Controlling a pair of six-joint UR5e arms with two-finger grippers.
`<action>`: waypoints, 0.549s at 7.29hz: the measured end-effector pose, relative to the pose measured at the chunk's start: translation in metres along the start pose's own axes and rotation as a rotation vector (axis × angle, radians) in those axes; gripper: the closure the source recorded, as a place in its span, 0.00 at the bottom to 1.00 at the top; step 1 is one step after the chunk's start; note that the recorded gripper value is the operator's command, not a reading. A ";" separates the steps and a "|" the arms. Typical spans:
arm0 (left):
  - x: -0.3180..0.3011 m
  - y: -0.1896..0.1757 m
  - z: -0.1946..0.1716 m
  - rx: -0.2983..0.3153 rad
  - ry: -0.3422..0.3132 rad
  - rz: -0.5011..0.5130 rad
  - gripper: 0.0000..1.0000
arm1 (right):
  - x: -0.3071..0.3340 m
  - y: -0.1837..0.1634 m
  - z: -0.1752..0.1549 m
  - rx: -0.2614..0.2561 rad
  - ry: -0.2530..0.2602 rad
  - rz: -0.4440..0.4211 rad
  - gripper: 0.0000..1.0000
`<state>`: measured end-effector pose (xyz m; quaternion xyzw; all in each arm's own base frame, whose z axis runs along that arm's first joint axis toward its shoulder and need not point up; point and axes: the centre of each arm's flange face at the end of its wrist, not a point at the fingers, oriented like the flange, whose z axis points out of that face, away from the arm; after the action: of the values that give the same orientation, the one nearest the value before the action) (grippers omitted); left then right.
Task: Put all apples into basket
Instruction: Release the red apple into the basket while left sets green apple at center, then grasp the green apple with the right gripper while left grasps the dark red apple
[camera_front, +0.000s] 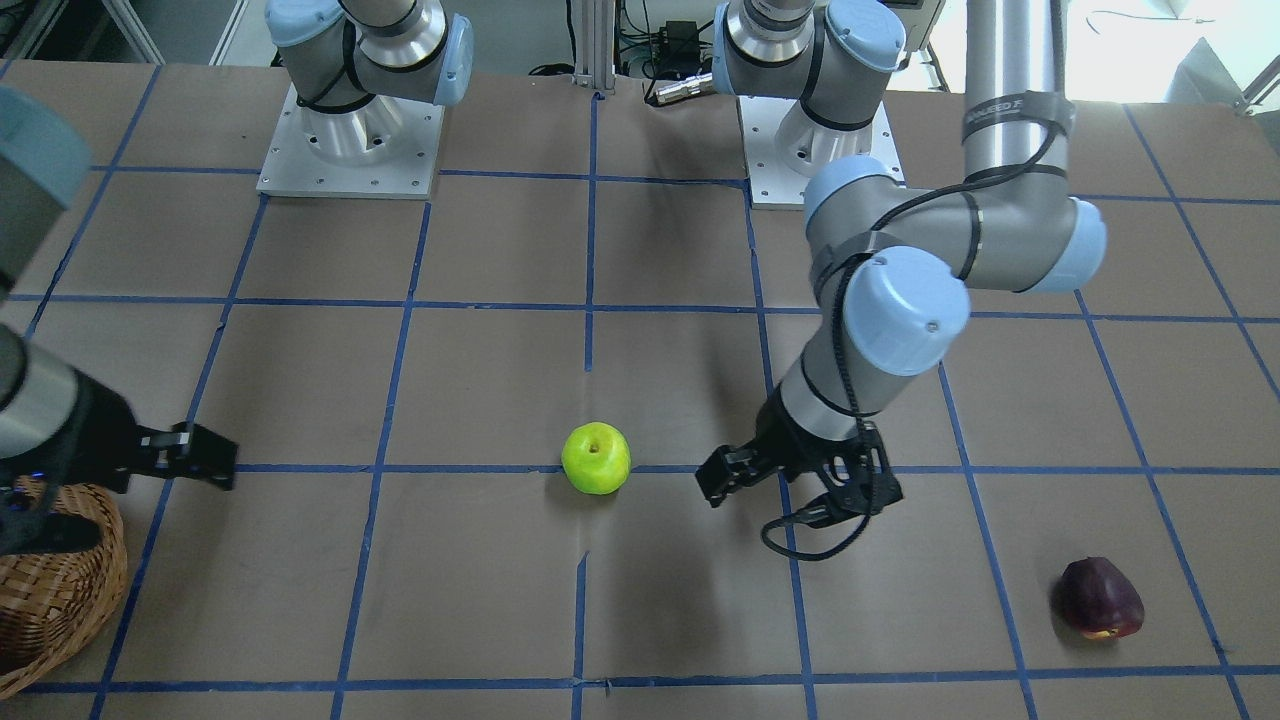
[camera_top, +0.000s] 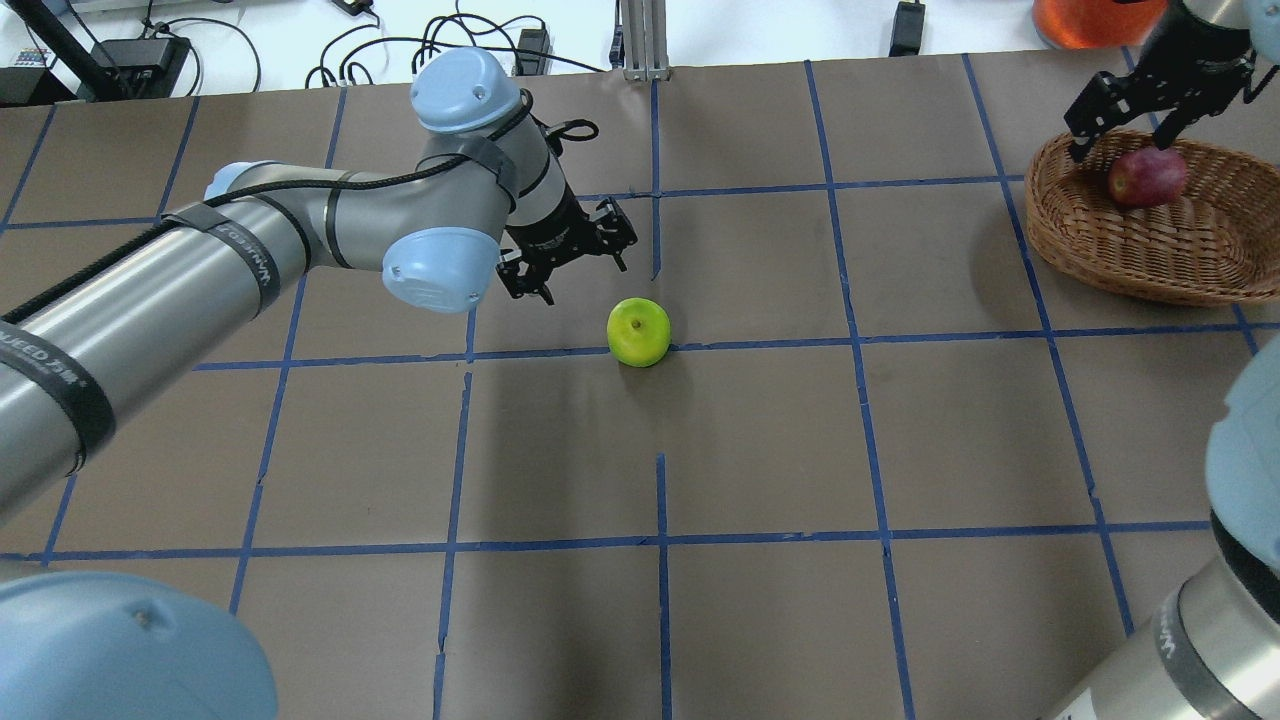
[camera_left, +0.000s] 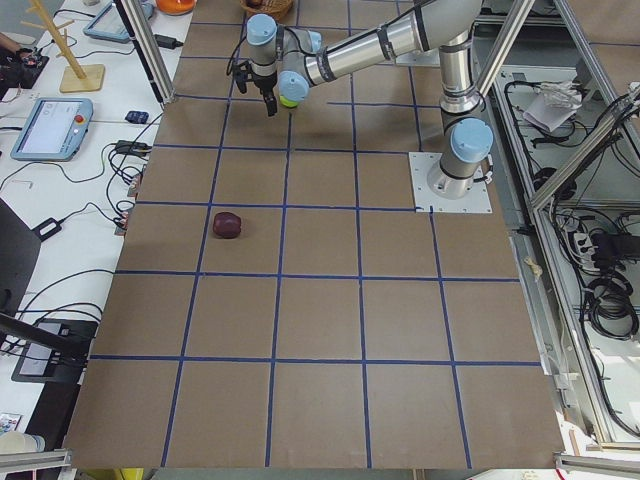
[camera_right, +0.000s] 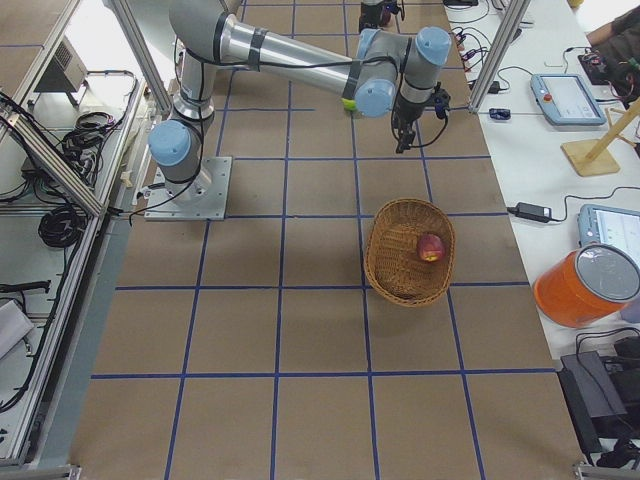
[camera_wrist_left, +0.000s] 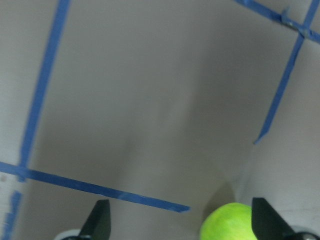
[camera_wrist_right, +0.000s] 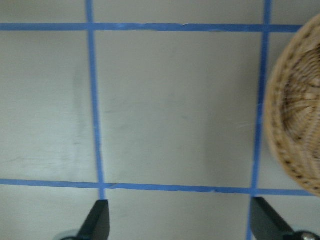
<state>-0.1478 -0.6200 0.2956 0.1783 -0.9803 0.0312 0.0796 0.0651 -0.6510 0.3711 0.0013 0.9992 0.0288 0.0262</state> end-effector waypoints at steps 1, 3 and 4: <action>-0.043 -0.028 -0.014 0.028 -0.041 0.041 0.00 | -0.081 0.012 0.012 0.007 0.002 0.033 0.00; -0.137 -0.079 -0.024 0.036 -0.098 0.215 0.00 | -0.238 0.043 0.064 0.035 0.004 0.096 0.00; -0.187 -0.106 -0.028 0.042 -0.130 0.334 0.00 | -0.285 0.054 0.097 0.044 0.002 0.117 0.00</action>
<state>0.0668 -0.6523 0.2959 0.0162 -0.9985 0.0527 0.0062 0.3551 -0.5926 0.2928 0.0605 0.9979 0.0084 0.0237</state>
